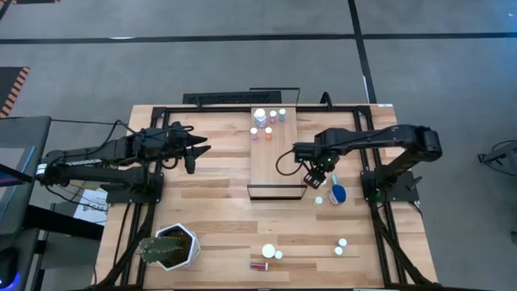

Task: Pick and place medicine bottles onto shelf by color
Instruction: Put the yellow pill bottle on the shelf

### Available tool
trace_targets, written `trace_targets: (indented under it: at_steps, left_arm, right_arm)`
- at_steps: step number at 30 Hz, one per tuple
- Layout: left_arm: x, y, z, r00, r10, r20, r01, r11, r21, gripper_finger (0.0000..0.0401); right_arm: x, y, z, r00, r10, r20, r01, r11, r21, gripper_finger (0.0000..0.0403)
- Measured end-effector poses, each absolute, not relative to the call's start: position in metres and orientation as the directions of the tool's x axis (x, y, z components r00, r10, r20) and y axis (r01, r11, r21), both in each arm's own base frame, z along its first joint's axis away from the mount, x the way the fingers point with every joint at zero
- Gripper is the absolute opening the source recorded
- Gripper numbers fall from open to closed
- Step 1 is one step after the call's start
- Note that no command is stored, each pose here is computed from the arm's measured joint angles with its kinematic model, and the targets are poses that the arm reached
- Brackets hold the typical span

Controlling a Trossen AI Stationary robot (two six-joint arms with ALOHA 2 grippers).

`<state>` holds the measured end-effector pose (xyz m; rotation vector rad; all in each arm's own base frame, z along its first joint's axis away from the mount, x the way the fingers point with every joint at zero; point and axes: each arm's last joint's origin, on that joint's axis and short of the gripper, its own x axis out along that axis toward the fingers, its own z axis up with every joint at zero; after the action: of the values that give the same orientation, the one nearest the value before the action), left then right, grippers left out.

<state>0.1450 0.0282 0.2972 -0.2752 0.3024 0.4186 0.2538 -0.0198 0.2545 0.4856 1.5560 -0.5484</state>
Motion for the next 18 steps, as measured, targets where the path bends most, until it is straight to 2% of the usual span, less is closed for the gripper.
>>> trace_targets:
  at_steps: [5,12,18]
  left_arm:
    - [0.145,0.028,0.297,0.871,0.355,-0.34,-0.437,0.876,-0.205,0.0149]
    - [0.145,0.028,0.297,0.871,0.355,-0.339,-0.439,0.873,-0.214,0.0149]
    - [0.145,0.028,0.297,0.871,0.355,-0.339,-0.441,0.87,-0.22,0.0149]
  right_arm:
    - [0.254,-0.015,0.246,-0.038,-0.019,-0.999,0.569,0.821,-0.037,0.0248]
    - [0.246,-0.012,0.224,-0.011,0.024,-1.0,0.582,0.813,0.013,0.0248]
    - [0.245,-0.013,0.226,0.025,0.003,-1.0,0.582,0.813,0.017,0.0248]
